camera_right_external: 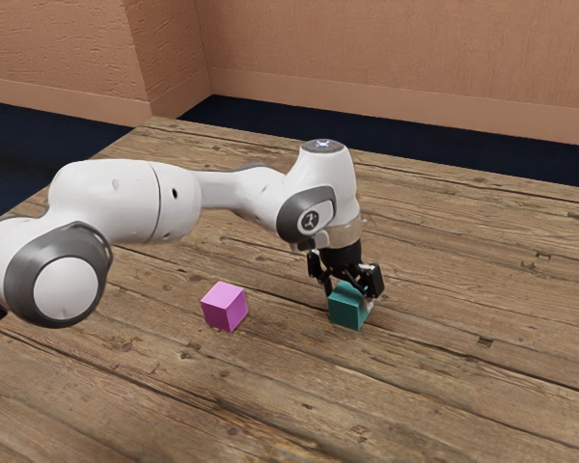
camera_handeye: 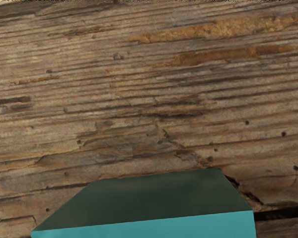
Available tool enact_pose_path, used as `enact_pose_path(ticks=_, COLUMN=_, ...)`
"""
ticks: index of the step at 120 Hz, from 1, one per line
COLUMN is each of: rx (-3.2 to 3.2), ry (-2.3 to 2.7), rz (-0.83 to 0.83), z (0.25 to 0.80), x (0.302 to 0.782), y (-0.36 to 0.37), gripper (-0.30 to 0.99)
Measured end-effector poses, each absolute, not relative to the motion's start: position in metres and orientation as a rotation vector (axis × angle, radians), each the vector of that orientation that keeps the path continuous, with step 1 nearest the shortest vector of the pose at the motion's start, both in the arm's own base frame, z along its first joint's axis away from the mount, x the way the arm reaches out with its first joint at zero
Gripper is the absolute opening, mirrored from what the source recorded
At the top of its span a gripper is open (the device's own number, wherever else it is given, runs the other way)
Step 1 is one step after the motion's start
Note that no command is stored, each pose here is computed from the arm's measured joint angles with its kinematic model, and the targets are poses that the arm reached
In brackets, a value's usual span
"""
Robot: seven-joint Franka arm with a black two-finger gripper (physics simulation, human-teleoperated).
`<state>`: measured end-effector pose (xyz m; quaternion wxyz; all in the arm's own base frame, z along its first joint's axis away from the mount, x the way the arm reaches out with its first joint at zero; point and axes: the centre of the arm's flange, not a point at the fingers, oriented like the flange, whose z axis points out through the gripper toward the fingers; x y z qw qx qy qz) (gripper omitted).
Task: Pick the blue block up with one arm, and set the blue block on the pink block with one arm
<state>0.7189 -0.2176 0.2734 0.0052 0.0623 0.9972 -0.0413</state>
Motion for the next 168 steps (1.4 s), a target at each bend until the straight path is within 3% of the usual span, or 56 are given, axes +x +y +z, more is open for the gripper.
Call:
enact_pose_path(ticks=82, rx=0.205, ry=3.138, rz=-0.13, z=0.271, x=0.716, y=-0.221, gripper=0.69)
enact_pose_path(ticks=112, rx=0.199, ry=3.135, rz=-0.141, z=0.272, x=0.716, y=-0.221, gripper=0.47)
enact_pose_path(ticks=168, rx=0.192, ry=3.096, rz=-0.127, z=0.312, x=0.717, y=-0.217, gripper=0.39)
